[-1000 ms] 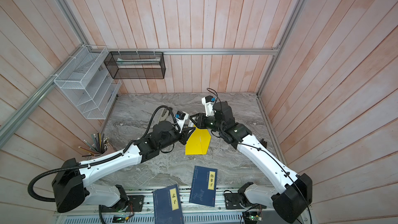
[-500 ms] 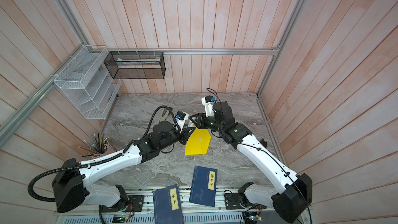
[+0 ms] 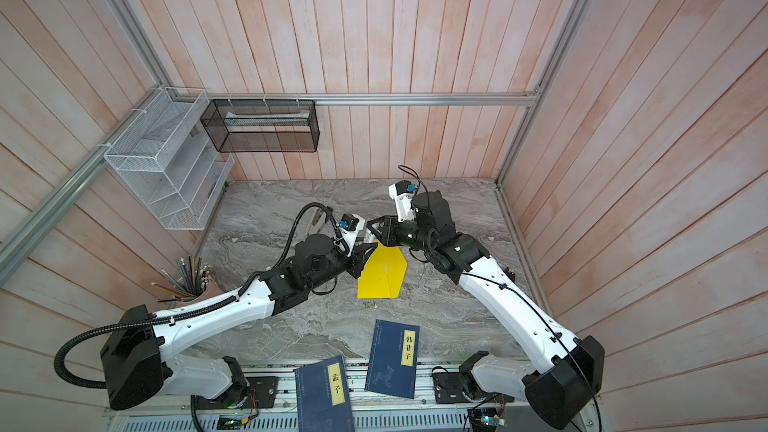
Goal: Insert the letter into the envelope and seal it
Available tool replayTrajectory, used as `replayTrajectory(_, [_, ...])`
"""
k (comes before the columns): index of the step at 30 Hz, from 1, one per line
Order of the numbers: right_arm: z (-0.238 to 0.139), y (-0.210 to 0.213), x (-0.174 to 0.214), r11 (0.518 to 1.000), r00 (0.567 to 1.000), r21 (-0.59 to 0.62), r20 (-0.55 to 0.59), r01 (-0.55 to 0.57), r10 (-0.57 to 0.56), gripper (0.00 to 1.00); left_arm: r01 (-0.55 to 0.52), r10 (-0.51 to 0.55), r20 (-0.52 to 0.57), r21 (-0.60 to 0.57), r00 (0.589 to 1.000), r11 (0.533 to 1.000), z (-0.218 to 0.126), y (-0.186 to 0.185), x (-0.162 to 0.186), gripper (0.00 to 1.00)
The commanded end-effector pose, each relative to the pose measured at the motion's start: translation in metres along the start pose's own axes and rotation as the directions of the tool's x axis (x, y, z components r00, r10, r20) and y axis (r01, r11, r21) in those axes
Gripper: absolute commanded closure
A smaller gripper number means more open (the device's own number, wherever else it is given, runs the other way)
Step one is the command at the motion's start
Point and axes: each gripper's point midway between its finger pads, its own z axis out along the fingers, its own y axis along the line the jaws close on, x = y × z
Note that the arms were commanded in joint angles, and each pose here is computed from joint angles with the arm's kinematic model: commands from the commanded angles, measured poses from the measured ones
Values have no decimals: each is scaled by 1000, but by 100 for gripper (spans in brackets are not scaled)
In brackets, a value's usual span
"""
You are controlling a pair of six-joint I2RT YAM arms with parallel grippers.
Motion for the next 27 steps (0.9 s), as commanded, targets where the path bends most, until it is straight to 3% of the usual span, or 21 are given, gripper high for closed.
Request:
replayTrajectory(1, [-16, -3, -56, 995, 978, 85, 196, 49, -65, 100, 2, -3, -96, -14, 995, 1000, 0, 5, 30, 100])
replayTrajectory(9, [-17, -7, -72, 984, 964, 147, 229, 105, -137, 100, 26, -23, -114, 25, 993, 999, -1, -3, 33, 100])
replayTrajectory(19, [-31, -6, -89, 984, 951, 148, 280, 94, -133, 100, 11, -10, -115, 4, 993, 1000, -4, 1, 29, 100])
replayTrajectory(27, [-43, -58, -83, 958, 951, 285, 282, 41, -125, 100, 19, -20, -67, -6, 998, 1000, -14, 2, 12, 100])
